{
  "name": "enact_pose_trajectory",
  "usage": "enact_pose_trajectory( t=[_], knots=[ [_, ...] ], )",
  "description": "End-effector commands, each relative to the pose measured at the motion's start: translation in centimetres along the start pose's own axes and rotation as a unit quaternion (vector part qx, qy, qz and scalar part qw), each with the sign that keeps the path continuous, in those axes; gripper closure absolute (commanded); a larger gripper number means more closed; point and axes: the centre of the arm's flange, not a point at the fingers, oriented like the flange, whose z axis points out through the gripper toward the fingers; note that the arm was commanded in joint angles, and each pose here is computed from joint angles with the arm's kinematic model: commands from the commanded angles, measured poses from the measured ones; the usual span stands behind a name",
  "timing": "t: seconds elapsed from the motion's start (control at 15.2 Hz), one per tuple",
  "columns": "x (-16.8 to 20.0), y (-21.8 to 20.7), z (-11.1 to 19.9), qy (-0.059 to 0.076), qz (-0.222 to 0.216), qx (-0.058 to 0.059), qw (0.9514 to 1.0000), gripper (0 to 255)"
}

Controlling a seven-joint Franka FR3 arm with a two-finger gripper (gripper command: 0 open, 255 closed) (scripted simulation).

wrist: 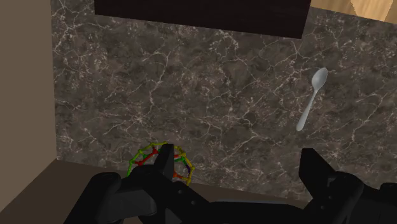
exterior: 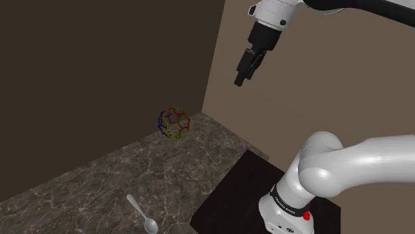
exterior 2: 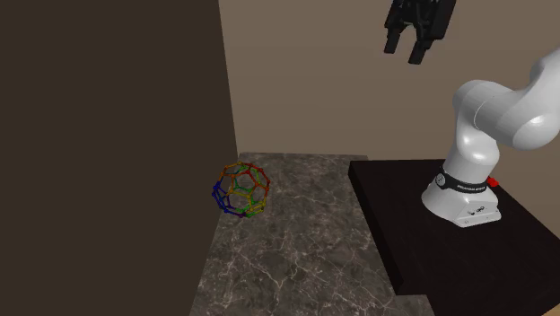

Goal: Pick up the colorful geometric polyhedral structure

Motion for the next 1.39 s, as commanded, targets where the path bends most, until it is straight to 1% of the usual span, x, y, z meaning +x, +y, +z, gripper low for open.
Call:
enact_pose_trajectory(
  t=[0.0,0.66,1.32],
  knots=[
    [0.0,0.0,0.0,0.0,0.0,0.0,1.0,0],
    [8.5,5.3,9.2,-0.015,-0.038,0.009,0.9991,0],
    [17.1,9.8,18.7,-0.03,-0.076,0.019,0.9965,0]
  ],
)
